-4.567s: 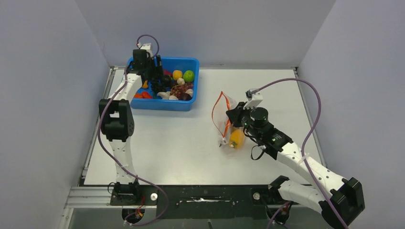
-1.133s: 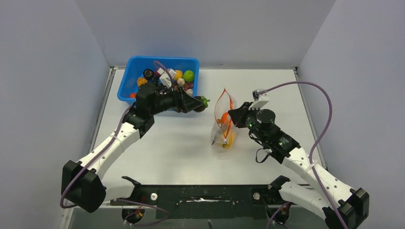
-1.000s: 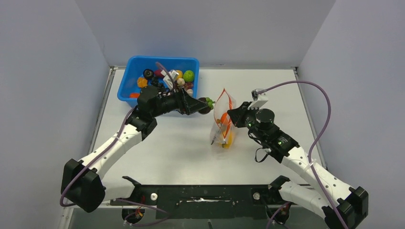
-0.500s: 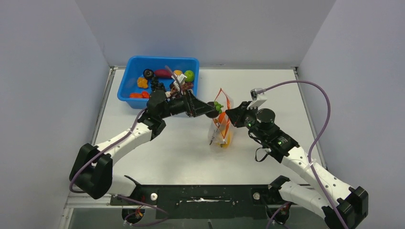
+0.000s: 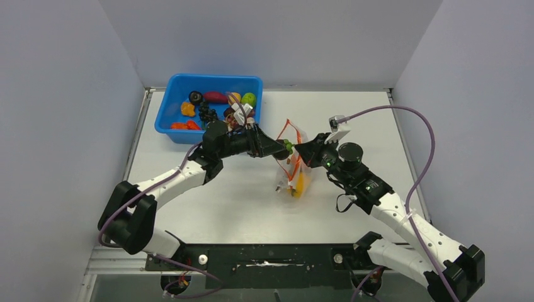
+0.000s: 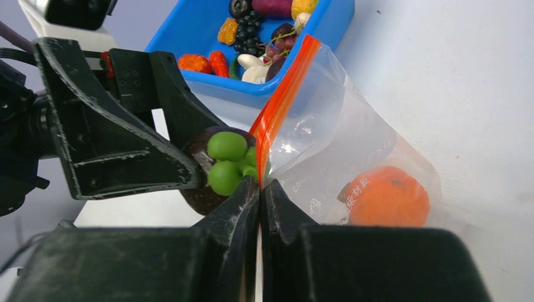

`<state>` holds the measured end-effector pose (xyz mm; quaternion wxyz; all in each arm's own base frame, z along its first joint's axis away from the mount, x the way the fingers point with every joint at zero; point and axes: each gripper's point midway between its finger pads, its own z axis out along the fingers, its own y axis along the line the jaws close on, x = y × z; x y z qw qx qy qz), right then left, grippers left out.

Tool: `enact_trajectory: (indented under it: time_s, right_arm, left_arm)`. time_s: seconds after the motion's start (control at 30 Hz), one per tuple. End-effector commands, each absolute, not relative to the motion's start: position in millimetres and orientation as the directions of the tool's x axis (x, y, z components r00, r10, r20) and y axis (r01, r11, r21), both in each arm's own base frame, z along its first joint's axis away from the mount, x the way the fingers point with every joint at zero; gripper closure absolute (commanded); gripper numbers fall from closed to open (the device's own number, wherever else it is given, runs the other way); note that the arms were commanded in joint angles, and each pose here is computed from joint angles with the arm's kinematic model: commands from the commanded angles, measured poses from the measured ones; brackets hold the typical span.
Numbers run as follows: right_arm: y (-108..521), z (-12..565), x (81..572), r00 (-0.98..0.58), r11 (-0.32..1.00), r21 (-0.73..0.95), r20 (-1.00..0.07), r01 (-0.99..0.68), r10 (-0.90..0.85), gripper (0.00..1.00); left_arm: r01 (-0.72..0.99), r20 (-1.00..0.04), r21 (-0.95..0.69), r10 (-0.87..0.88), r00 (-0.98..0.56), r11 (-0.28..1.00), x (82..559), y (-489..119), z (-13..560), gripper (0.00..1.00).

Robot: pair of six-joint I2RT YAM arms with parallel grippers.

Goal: Place the food in the zip-top bag and seal the zipper
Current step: Place the fake fruit in the zipper food storage bag.

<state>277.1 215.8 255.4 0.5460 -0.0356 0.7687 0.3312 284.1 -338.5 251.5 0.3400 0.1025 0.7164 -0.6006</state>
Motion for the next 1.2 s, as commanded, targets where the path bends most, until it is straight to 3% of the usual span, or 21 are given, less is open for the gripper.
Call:
enact_trajectory:
  time_s: [0.0, 0.2, 0.5, 0.67, 0.9, 1.17]
  right_arm:
    - [225.5, 281.9, 280.3, -0.334, 0.735, 0.484, -0.872, -0.476, 0.358, 1.0]
    - [232.5, 279.3, 283.0, -0.349, 0.725, 0.483, -0.871, -0.49, 0.345, 1.0]
    - [230.0, 272.9, 287.1, -0.348, 0.738, 0.49, -0.867, -0.464, 0.356, 1.0]
    - [226.0, 270.7, 290.5, -0.343, 0.761, 0.473, -0.874, -0.444, 0.343, 1.0]
    - [220.5, 268.8, 290.7, -0.342, 0.779, 0.463, -0.878, -0.423, 0.336, 1.0]
    - [218.1, 271.7, 291.2, -0.331, 0.787, 0.452, -0.883, -0.42, 0.331, 1.0]
  left_arm:
    - [0.574, -0.669, -0.736, -0.252, -0.699, 0.358, 297.8, -342.8, 252.5, 0.84]
    - [0.557, -0.711, -0.667, -0.201, -0.674, 0.494, 305.6, -342.8, 242.2, 0.82]
    - [0.543, -0.707, -0.658, -0.18, -0.684, 0.521, 300.9, -348.7, 247.2, 0.49]
    - [0.551, -0.724, -0.64, -0.182, -0.665, 0.536, 299.5, -342.8, 254.7, 0.37]
    - [0.589, -0.757, -0.627, -0.221, -0.615, 0.51, 297.1, -339.1, 283.8, 0.29]
    - [0.594, -0.779, -0.599, -0.219, -0.588, 0.537, 297.3, -331.9, 288.2, 0.29]
